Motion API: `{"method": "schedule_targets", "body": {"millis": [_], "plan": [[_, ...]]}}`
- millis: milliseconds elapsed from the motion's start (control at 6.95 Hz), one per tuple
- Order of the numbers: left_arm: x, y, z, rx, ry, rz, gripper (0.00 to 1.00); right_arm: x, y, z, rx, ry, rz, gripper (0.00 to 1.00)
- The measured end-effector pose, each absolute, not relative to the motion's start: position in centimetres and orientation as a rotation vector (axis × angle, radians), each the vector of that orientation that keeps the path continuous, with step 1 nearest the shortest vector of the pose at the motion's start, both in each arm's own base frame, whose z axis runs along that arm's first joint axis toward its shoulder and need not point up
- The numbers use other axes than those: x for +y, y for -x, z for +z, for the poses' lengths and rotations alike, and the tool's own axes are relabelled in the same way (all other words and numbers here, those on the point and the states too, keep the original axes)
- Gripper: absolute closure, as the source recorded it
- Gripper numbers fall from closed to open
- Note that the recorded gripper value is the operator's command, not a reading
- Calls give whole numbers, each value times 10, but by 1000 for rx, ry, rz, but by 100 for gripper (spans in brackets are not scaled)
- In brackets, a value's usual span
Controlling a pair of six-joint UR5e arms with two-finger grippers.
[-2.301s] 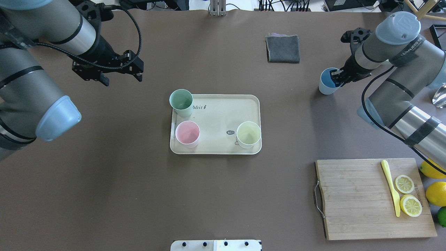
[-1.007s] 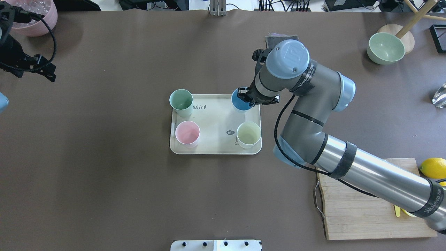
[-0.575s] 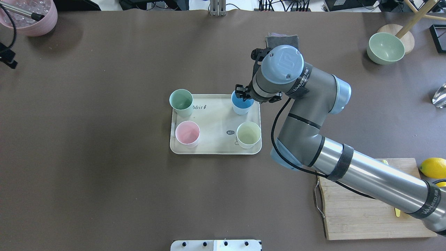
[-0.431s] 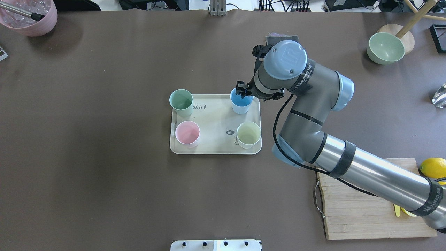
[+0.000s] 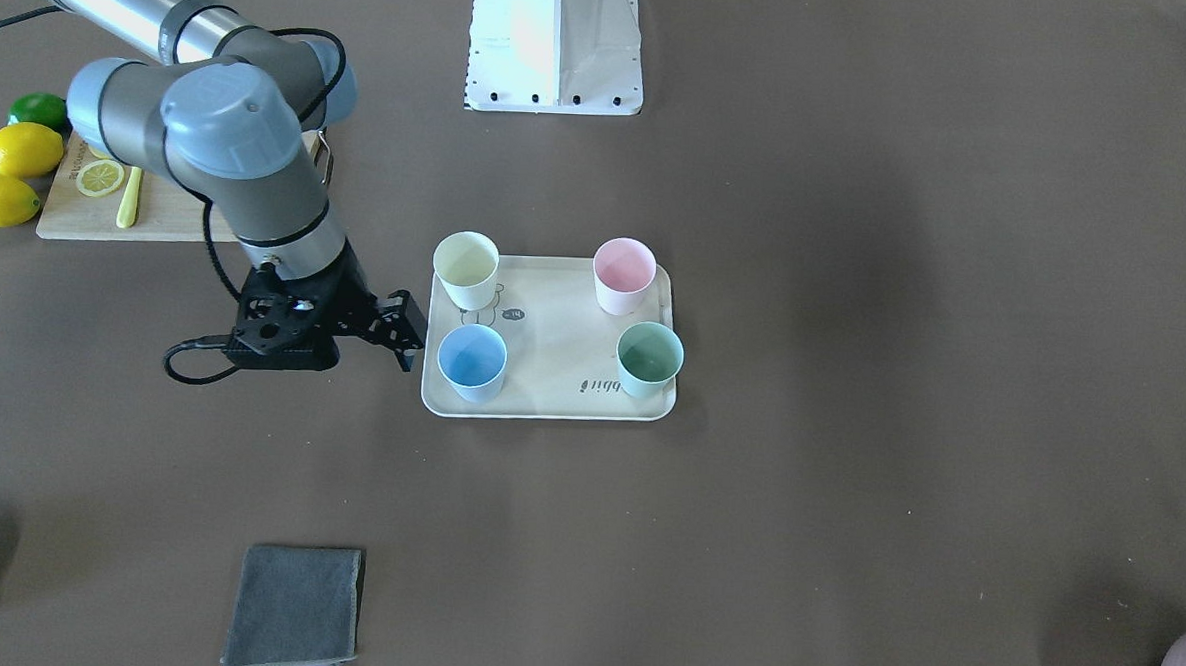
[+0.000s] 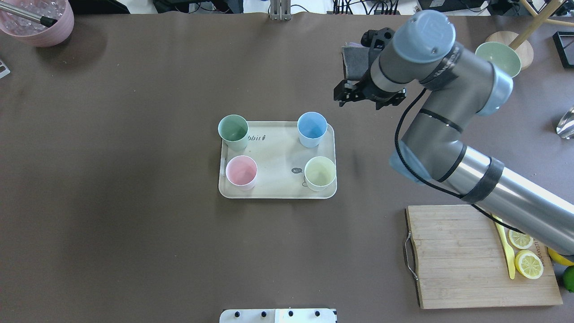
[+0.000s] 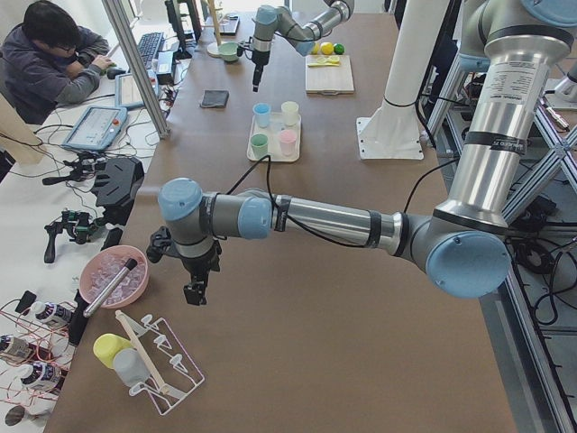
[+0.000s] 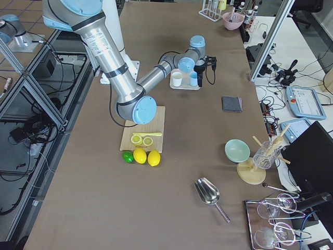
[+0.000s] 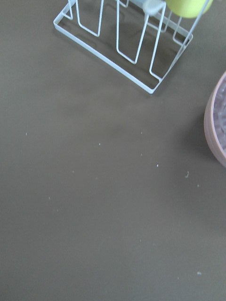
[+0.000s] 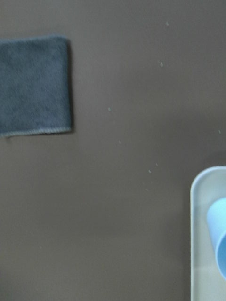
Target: Place all cups on tray
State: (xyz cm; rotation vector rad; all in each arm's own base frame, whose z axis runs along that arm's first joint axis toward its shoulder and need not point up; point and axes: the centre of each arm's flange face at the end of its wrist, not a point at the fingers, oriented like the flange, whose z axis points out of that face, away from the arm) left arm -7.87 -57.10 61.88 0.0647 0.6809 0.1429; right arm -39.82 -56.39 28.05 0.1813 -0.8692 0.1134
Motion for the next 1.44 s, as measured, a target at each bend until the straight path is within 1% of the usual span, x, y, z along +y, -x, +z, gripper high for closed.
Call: {"method": "schedule_targets", "body": {"millis": [144, 288, 431, 719, 1007, 1150, 1438], "plan": [[-551, 93, 647, 684, -51, 130, 1, -579, 356, 294, -854, -182, 79, 0], [-537, 98, 661, 684, -63, 117, 1, -591, 310, 308, -838, -192, 35, 0], [-533, 99, 664, 685, -70, 67, 1, -601, 255, 329, -841, -195, -17, 0], [-535, 97, 654, 716, -51, -79, 1, -602, 132, 404, -856, -197, -99, 0], [-535, 91, 639, 793, -34, -159, 1, -572, 18, 513, -739, -202, -184, 0], [-533, 90, 634, 805, -38, -163, 1, -554, -29, 552, -690, -160, -201, 0], [-522, 88, 637, 809, -40, -164, 1, -522, -75, 596, -687, -2, -126, 0]]}}
